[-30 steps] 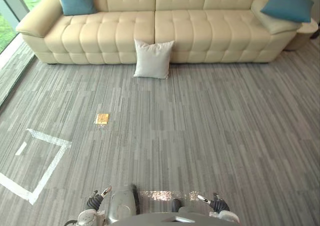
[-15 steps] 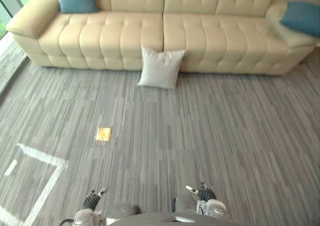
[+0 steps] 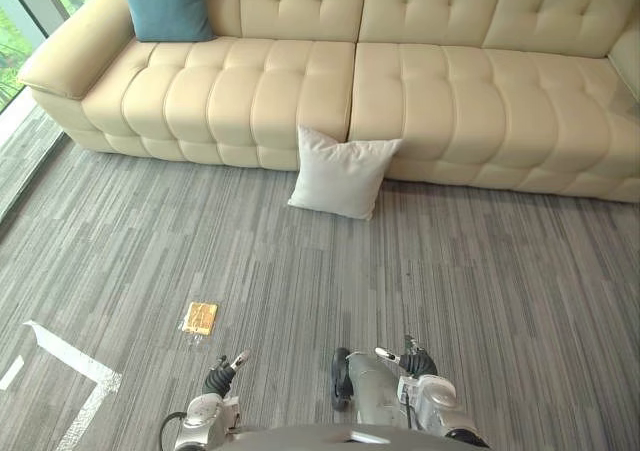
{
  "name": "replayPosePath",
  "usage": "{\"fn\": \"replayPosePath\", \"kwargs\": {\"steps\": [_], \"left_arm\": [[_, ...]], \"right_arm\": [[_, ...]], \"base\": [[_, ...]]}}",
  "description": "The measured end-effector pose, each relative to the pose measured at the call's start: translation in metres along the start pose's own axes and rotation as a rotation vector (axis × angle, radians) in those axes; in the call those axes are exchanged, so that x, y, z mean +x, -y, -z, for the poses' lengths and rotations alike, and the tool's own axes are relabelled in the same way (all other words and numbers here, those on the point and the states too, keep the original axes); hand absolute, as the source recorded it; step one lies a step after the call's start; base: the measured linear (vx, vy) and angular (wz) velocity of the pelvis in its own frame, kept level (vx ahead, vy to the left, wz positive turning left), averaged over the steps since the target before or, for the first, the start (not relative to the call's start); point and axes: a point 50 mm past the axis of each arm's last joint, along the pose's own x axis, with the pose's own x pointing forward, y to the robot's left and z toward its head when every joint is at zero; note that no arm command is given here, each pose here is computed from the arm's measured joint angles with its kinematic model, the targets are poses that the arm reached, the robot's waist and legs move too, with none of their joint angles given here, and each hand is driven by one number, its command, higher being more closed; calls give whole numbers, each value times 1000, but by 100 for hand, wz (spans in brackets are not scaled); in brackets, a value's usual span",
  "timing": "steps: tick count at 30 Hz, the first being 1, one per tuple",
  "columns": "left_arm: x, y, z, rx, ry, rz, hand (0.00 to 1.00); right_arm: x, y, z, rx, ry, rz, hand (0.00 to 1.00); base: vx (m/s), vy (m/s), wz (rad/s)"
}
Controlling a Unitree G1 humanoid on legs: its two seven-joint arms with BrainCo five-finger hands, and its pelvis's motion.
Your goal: Pick up cushions and gather them together orderly.
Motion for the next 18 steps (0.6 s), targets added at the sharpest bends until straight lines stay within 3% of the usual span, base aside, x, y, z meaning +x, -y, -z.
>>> {"fn": "replayPosePath", "kwargs": {"steps": [10,18], "left_arm": [[-2,-28,7,40,-30,-56,0],[-4,-24,22,97,-105,-27,0]], "right_arm": [[-7,-34,18,60,-56,-69,0],[0,-44,3,-31,-15,-134,0]], "base": [[425,282,-75],[277,62,-31]]}}
